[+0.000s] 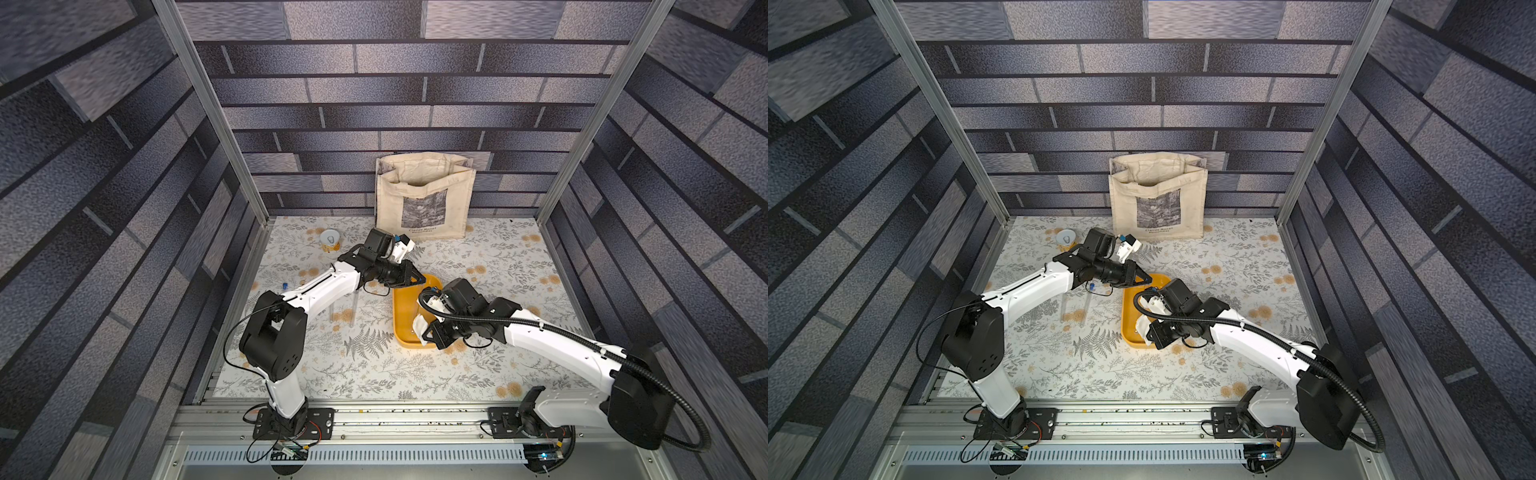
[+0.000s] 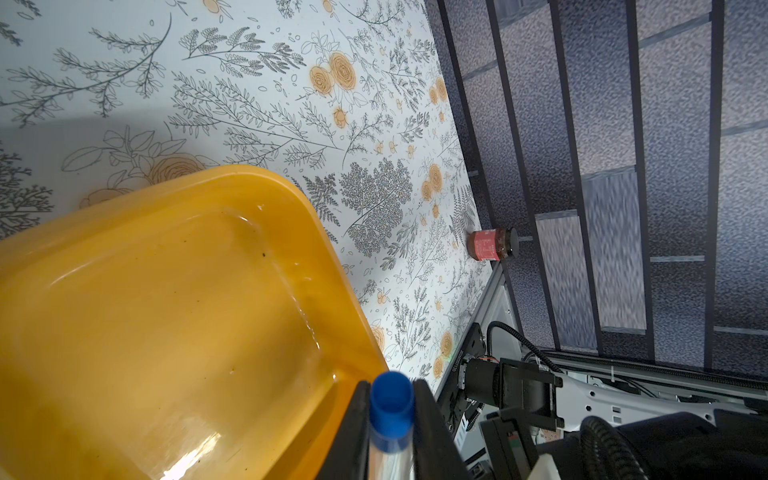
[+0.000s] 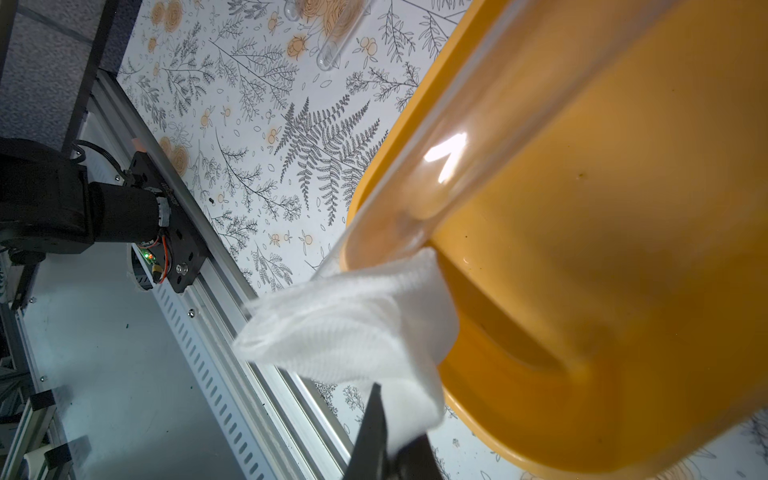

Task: Wipe the exteriors of test tubes
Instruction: Wipe the dirt from the test tube, then place the test tube in the storage box, then pick up the test tube at the center of the board.

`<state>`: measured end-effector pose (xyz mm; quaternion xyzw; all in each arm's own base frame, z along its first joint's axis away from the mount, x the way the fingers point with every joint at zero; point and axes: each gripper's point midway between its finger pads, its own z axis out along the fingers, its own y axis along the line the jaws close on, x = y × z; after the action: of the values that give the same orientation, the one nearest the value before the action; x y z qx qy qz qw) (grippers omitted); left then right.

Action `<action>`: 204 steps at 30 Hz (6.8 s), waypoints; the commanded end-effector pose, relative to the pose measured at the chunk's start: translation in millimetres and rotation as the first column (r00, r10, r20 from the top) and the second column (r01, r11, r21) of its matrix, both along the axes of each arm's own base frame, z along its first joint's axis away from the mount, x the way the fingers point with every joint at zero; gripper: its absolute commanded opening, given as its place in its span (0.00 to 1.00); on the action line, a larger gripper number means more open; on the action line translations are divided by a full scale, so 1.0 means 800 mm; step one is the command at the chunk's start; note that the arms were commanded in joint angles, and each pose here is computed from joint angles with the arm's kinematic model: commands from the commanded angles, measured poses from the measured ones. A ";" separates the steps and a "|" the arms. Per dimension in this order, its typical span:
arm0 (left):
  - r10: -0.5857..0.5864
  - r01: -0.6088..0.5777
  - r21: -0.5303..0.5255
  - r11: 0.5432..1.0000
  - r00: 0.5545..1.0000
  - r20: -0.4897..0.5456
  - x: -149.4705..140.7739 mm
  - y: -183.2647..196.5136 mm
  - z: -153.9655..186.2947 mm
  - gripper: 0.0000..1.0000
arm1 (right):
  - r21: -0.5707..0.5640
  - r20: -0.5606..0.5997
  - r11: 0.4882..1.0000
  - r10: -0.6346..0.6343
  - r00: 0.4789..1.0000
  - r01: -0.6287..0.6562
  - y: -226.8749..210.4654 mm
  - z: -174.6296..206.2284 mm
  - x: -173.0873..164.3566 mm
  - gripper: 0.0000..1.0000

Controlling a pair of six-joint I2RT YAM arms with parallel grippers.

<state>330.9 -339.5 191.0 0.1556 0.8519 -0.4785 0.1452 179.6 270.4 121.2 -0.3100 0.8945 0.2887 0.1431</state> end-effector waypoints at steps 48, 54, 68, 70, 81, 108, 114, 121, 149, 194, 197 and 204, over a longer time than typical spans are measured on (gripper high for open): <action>0.011 -0.011 0.004 1.000 1.000 -0.024 0.028 -0.020 -0.018 0.20 | -0.175 0.263 0.906 -0.333 0.906 0.384 -0.143 0.019 0.019 0.00; 0.063 -0.058 0.073 0.996 0.996 -0.060 0.047 -0.030 -0.044 0.20 | -0.188 0.306 0.867 -0.394 0.867 0.460 -0.167 0.034 0.025 0.00; 0.195 -0.159 0.340 0.927 0.978 -0.076 0.051 -0.028 -0.107 0.21 | -0.169 0.318 0.843 -0.443 0.838 0.510 -0.180 0.043 0.029 0.00; 0.204 -0.165 0.348 0.923 0.976 -0.079 0.048 -0.029 -0.112 0.23 | -0.167 0.313 0.843 -0.447 0.838 0.511 -0.180 0.041 0.029 0.00; 0.211 -0.163 0.359 0.919 0.972 -0.098 0.038 -0.046 -0.128 0.26 | -0.165 0.252 0.853 -0.448 0.858 0.494 -0.171 0.027 0.027 0.00; 0.395 -0.440 0.478 0.760 0.897 0.198 0.002 0.194 -0.047 1.00 | -0.293 -0.001 0.831 -0.495 0.869 0.473 -0.157 -0.056 0.065 0.00; 0.435 -0.462 0.486 0.742 0.883 0.176 -0.005 0.231 -0.066 1.00 | -0.321 -0.039 0.826 -0.500 0.865 0.463 -0.156 -0.074 0.074 0.00; 0.422 -0.440 0.567 0.696 0.890 0.172 0.012 0.242 -0.099 1.00 | -0.351 -0.062 0.811 -0.519 0.852 0.469 -0.167 -0.085 0.075 0.00; 0.352 -0.336 0.787 0.517 0.922 0.162 0.103 0.240 -0.177 0.64 | -0.319 -0.079 0.818 -0.526 0.847 0.479 -0.176 -0.078 0.051 0.00; 0.372 -0.269 0.820 0.506 0.925 0.074 0.094 0.251 -0.211 0.14 | -0.108 -0.103 0.883 -0.467 0.879 0.456 -0.140 -0.035 0.054 0.00; 0.377 -0.298 0.790 0.536 0.922 0.092 0.095 0.245 -0.185 0.14 | -0.062 -0.097 0.897 -0.442 0.892 0.438 -0.131 -0.022 0.057 0.00; 0.339 -0.344 0.672 0.656 0.930 0.145 0.089 0.207 -0.103 0.15 | 0.057 -0.040 0.936 -0.346 0.938 0.347 -0.106 0.030 0.061 0.00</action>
<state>409.6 -157.1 62.4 0.0257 0.9889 -0.0498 0.1373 224.2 170.6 115.3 -0.1025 0.9481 0.2574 0.1558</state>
